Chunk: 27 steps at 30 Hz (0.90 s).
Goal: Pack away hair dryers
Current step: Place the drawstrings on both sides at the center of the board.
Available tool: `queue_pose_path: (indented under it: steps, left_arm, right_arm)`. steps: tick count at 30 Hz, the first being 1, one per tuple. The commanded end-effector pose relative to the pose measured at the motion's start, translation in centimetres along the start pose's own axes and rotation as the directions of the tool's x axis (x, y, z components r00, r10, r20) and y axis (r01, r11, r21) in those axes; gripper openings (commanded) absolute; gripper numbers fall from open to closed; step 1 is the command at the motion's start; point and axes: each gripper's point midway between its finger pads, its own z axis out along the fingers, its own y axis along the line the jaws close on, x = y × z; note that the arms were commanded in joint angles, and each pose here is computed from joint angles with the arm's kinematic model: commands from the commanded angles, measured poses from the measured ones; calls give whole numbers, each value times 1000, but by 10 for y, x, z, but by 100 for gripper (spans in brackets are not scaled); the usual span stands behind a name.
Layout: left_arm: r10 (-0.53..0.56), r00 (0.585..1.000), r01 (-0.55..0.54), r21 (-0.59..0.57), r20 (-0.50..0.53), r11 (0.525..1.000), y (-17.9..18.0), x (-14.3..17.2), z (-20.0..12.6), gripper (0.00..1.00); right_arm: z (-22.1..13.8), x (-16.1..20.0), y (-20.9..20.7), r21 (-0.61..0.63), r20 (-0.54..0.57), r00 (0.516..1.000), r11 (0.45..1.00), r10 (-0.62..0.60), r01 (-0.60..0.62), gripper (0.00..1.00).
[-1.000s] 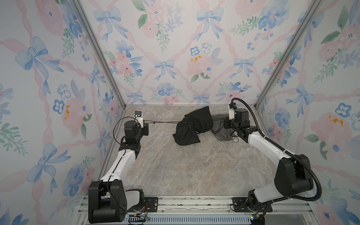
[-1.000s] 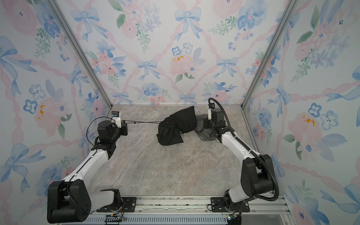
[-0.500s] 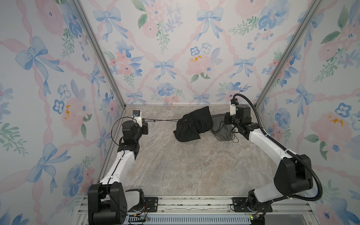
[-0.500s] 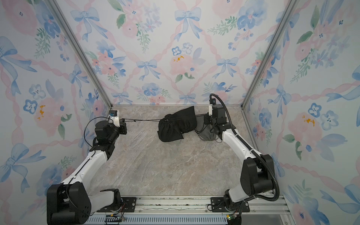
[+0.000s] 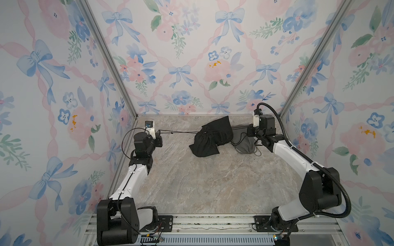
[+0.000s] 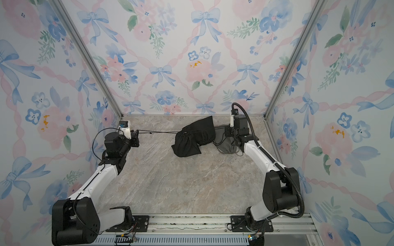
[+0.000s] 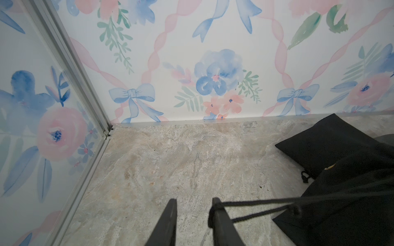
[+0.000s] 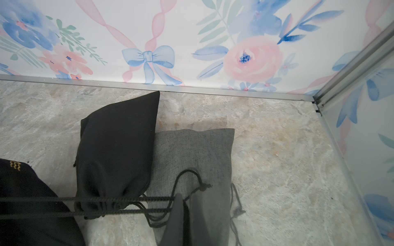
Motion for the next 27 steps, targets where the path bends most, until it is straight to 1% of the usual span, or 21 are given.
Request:
queue_pose_path:
  steps: [1,2,3,4,7,9,11,13,14,16,17,22,25,27]
  left_arm:
    - [12,999,-10,-40,41,999,5,-8,-2,41]
    - [15,999,-14,-20,44,1000,0,-8,-2,44]
    - [18,999,-18,6,48,1000,-6,-8,-1,49]
    - [22,998,-23,29,53,999,-11,-9,-1,52]
    - [23,997,-29,92,70,995,-26,-12,-3,57]
    - [29,997,-40,147,77,988,-40,-13,-3,58]
    - [38,996,-53,196,80,979,-55,-13,-4,58]
    - [50,995,-71,259,86,963,-72,-13,-7,59]
    - [54,995,-76,281,88,957,-78,-13,-8,59]
    - [75,995,-90,323,59,942,-93,5,-10,59]
    - [82,995,-98,334,60,937,-97,6,-11,61]
    - [82,995,-97,395,55,914,-115,10,-13,79]
    - [79,995,-93,369,53,925,-113,9,-12,87]
    - [80,995,-95,340,58,936,-108,7,-12,90]
  right_arm:
    - [-1,6,-24,72,-13,999,997,34,-33,11]
    - [-3,5,-19,48,-7,999,998,35,-35,16]
    - [-4,3,-10,11,1,1000,999,31,-31,22]
    - [-7,-1,-2,-26,13,999,999,31,-30,26]
    - [-13,-9,34,-165,42,999,986,22,-15,38]
    - [-19,-14,58,-252,60,998,968,26,-10,42]
    - [-24,-19,78,-311,76,997,950,26,-1,46]
    - [-30,-24,95,-354,89,996,935,22,11,48]
    - [-32,-26,100,-363,94,995,931,16,19,48]
    - [-37,-30,108,-373,105,994,927,9,32,49]
    - [-46,-37,108,-374,127,992,927,14,35,49]
    - [-59,-43,103,-354,154,988,934,2,53,51]
    - [-70,-46,95,-322,174,985,944,-20,76,55]
    - [-75,-45,89,-307,184,982,948,-30,86,59]
